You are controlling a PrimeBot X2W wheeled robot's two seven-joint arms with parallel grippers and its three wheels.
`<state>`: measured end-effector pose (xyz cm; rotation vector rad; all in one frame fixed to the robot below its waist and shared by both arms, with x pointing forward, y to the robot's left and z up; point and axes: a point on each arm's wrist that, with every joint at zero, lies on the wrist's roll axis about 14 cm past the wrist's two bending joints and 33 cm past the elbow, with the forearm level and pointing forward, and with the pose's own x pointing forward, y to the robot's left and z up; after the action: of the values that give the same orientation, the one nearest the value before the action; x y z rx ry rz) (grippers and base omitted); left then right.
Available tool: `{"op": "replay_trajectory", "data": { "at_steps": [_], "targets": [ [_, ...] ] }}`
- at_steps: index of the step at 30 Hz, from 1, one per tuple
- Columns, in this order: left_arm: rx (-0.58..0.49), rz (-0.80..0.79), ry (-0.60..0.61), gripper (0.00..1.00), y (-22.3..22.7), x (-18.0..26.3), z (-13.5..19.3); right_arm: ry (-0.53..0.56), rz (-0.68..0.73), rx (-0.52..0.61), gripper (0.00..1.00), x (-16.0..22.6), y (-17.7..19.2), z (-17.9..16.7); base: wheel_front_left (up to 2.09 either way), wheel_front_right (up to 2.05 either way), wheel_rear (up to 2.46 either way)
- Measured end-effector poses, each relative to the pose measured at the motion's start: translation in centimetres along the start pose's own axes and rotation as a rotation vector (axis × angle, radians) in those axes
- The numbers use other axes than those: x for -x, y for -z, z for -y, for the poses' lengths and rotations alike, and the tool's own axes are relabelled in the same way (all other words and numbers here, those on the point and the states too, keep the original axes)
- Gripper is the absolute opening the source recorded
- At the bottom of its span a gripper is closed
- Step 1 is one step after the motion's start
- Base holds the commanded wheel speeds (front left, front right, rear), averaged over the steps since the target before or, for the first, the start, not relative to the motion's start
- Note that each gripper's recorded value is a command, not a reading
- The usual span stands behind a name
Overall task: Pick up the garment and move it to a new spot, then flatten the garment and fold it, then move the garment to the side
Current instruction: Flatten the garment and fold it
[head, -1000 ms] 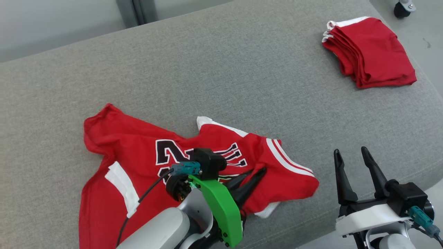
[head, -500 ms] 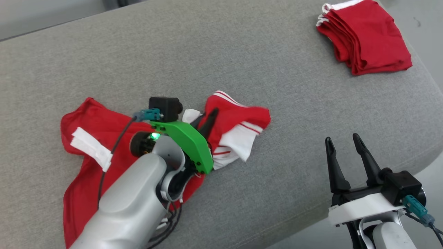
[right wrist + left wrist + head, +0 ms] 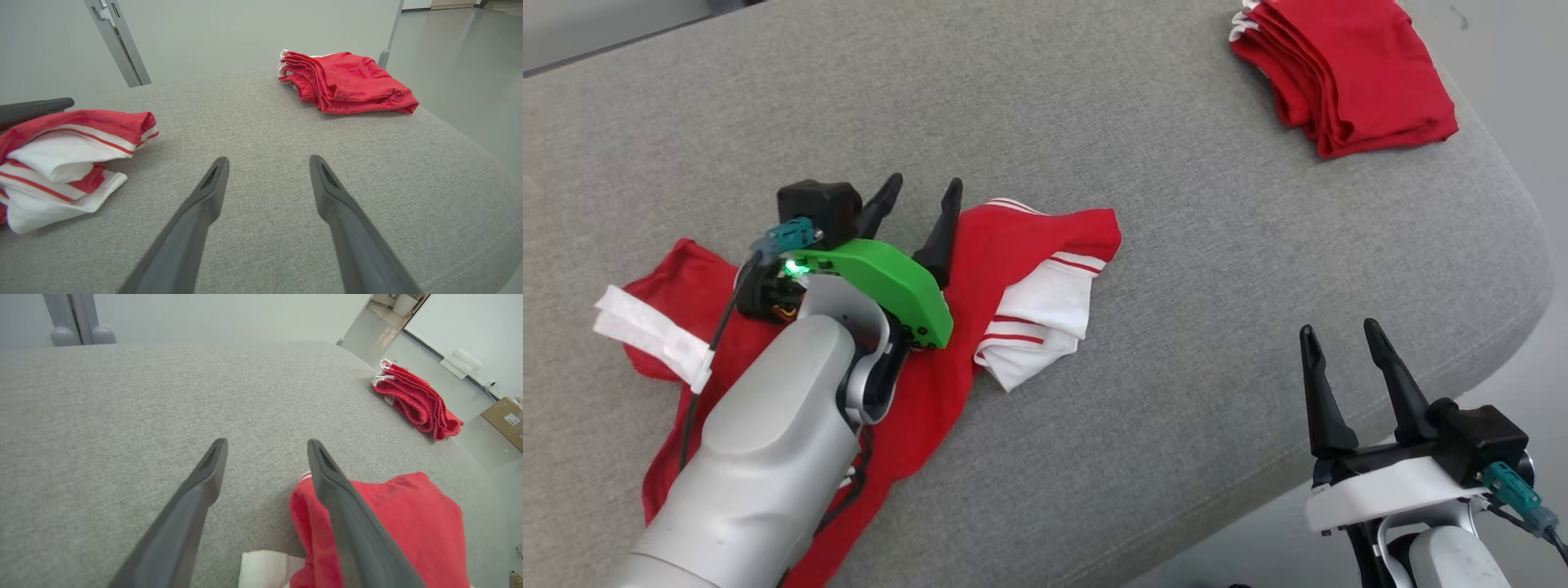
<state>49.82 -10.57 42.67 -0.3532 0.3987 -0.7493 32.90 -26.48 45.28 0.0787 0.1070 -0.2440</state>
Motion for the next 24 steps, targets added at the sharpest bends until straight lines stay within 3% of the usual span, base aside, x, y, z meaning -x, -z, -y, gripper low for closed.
{"op": "replay_trajectory", "data": {
  "at_steps": [3,7,14,24],
  "targets": [
    [-0.067,0.071,-0.006,1.00,-2.2,0.8,-0.1,-0.012,0.007,0.000,1.00,0.0,-0.2,-0.3,0.00,0.00,0.00],
    [-0.159,0.118,0.080,1.00,-4.1,2.1,3.2,-0.027,0.015,-0.008,1.00,0.4,-0.3,-0.7,0.00,0.00,0.00],
    [-0.194,-0.058,0.304,1.00,1.2,6.2,11.5,-0.076,0.038,-0.022,1.00,0.2,-0.8,-2.2,0.00,0.00,0.00],
    [-0.250,-0.165,0.293,1.00,5.0,5.4,10.5,-0.055,0.015,-0.024,1.00,-0.3,-0.2,-1.7,0.00,0.00,0.00]
  ]
}}
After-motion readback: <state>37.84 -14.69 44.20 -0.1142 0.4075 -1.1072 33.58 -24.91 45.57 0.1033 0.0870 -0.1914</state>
